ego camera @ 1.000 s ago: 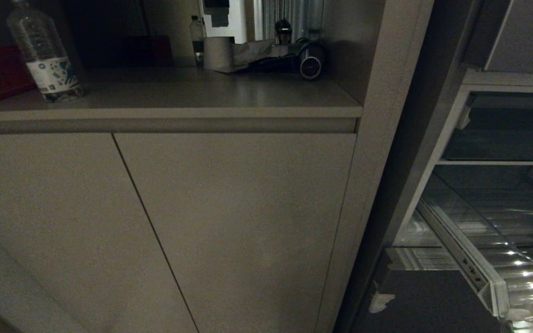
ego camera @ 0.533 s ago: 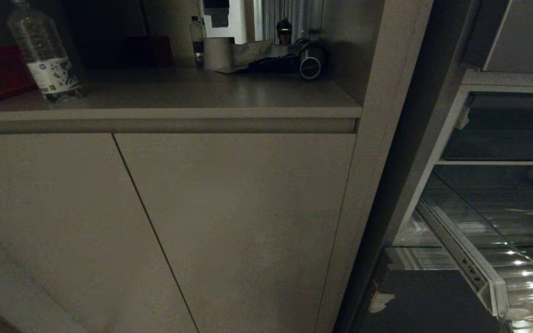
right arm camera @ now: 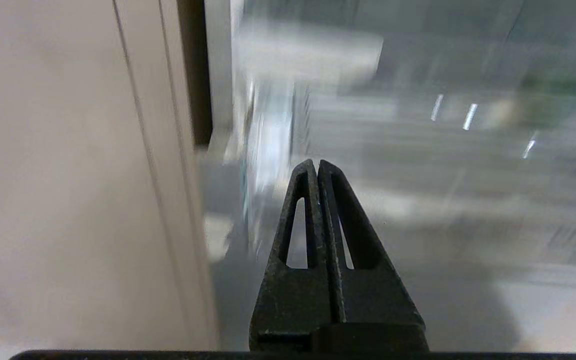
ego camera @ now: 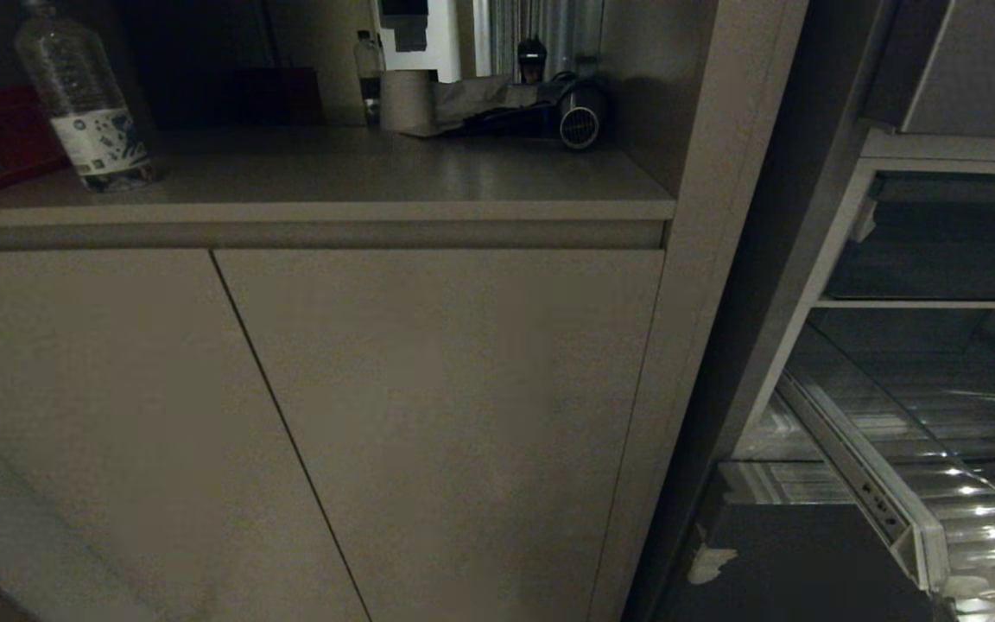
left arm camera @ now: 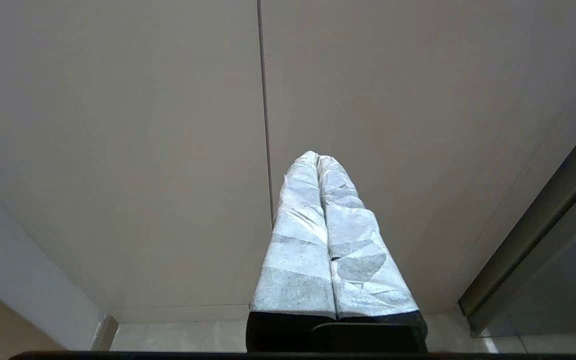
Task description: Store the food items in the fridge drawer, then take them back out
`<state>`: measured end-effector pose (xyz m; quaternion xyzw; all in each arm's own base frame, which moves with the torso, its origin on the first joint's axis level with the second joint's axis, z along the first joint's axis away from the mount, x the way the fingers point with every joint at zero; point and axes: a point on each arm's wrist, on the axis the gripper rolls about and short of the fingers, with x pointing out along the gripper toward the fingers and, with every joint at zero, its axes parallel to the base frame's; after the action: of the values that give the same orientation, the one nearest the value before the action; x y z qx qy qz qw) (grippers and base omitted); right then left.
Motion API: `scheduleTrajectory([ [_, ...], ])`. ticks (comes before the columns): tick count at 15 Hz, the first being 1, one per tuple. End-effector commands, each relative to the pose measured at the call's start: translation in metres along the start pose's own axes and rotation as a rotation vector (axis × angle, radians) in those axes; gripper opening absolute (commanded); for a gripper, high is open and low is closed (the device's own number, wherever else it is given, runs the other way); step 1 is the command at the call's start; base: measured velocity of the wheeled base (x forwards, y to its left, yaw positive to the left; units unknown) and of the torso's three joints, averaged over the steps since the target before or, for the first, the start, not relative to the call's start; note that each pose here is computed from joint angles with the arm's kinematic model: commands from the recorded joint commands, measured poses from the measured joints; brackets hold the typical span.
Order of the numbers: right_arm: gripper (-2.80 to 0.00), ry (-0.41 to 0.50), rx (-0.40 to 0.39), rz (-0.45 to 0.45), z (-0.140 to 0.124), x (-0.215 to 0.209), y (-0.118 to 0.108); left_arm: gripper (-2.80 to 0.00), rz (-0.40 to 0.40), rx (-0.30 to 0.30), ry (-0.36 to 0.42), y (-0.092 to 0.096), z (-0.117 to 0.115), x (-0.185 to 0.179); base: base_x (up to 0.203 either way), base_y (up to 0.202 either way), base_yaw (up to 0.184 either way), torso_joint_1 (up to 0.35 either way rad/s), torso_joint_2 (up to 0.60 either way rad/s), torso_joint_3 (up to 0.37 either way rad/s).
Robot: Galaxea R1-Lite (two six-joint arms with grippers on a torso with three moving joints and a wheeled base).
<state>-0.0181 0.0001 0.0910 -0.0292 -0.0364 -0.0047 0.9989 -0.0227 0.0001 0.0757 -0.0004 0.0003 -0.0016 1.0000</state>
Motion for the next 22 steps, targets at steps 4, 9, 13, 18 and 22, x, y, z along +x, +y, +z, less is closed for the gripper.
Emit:
scheduleTrajectory([
  [4,-2.8,0.022,0.017,0.005,-0.016,-0.0038,0.0006,-2.8,0.0,-0.001,0.001,0.0,0.0001,0.0001,0.0,0.0,0.0,0.0,0.0,0.0],
  [9,-2.8,0.022,0.031,0.002,-0.016,-0.0038,0.0006,-2.8,0.0,-0.001,0.001,0.0,0.0001,0.0001,0.0,0.0,0.0,0.0,0.0,0.0],
  [13,-2.8,0.021,0.043,-0.001,-0.0158,-0.0038,0.0005,-2.8,0.0,-0.001,0.001,0.0,0.0001,0.0001,0.0,0.0,0.0,0.102,-0.24,-0.139],
  [18,-2.8,0.021,0.049,-0.001,-0.0158,-0.0038,0.0005,-2.8,0.0,-0.001,0.001,0.0,0.0001,0.0001,0.0,0.0,0.0,0.235,-0.55,-0.314],
  [22,-2.8,0.019,0.063,-0.003,-0.0157,-0.0038,0.0005,-2.8,0.0,-0.001,0.001,0.0,0.0001,0.0001,0.0,0.0,0.0,0.224,-0.51,-0.282],
])
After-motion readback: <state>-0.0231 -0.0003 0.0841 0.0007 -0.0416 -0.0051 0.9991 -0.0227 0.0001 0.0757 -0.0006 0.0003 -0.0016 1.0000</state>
